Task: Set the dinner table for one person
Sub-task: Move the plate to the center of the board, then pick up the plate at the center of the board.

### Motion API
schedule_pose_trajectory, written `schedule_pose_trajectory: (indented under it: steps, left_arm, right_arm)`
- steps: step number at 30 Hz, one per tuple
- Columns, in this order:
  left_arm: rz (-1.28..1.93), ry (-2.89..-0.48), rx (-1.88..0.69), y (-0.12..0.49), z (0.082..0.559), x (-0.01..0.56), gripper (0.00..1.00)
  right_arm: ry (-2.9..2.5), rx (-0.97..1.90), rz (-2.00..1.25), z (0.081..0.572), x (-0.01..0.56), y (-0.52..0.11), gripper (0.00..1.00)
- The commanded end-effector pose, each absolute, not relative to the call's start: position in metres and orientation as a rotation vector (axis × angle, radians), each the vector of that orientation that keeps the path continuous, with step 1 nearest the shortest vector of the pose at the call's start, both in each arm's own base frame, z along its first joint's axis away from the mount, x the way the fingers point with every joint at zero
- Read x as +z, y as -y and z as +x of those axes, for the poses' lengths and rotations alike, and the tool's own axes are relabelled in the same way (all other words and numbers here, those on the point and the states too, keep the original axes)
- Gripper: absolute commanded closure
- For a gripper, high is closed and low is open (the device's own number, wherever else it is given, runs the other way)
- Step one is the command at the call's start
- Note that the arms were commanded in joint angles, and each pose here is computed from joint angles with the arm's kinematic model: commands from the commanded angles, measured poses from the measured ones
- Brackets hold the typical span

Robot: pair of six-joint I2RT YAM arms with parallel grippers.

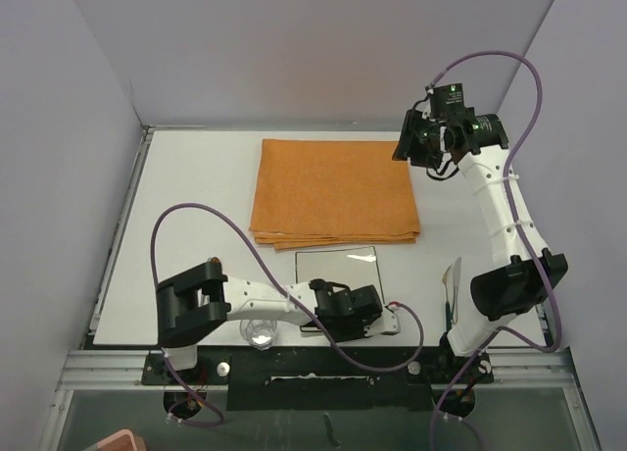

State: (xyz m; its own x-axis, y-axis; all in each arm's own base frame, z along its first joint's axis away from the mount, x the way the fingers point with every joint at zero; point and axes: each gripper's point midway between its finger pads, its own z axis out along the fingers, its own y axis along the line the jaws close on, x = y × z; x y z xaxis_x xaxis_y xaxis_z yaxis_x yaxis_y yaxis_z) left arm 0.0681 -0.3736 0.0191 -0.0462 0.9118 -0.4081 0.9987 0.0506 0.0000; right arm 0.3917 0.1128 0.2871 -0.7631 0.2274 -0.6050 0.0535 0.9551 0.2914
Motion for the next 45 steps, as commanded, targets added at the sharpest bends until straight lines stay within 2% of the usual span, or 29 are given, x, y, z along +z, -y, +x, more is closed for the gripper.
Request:
schedule_pose_trajectory:
  steps: [1, 4, 8, 11, 15, 19, 24, 34, 45]
  left_arm:
    - [1.612, -2.032, -0.391, 0.372, 0.101, 0.099, 0.98]
    - [1.396, -2.045, -0.445, 0.369, 0.119, 0.143, 0.79]
    - [1.203, -2.05, -0.496, 0.366, 0.129, 0.189, 0.66]
    - [1.045, -2.09, -0.518, 0.359, 0.138, 0.21, 0.6]
    - [0.743, -2.278, -0.46, 0.325, 0.172, 0.192, 0.6]
    - [0.378, -2.441, -0.514, 0.286, 0.205, 0.169, 0.66]
    - [0.072, -2.498, -0.587, 0.247, 0.232, 0.146, 0.67]
    - [0.022, -2.587, -0.614, 0.247, 0.25, 0.108, 0.68]
    - [-0.108, -2.676, -0.656, 0.245, 0.257, 0.064, 0.69]
  right_arm:
    - [-2.337, 0.272, 0.236, 0.375, 0.315, -0.091, 0.53]
    - [-2.348, 0.217, 0.305, 0.367, 0.308, -0.081, 0.48]
    - [-2.403, 0.208, 0.359, 0.356, 0.285, -0.079, 0.46]
    - [-2.467, 0.236, 0.412, 0.343, 0.261, -0.081, 0.46]
    - [-2.568, 0.285, 0.471, 0.322, 0.215, -0.086, 0.47]
    - [-2.634, 0.369, 0.488, 0.297, 0.182, -0.094, 0.5]
    - [-2.671, 0.431, 0.465, 0.267, 0.154, -0.099, 0.51]
    - [-2.772, 0.467, 0.425, 0.221, 0.108, -0.102, 0.52]
    - [-2.815, 0.538, 0.379, 0.22, 0.086, -0.116, 0.51]
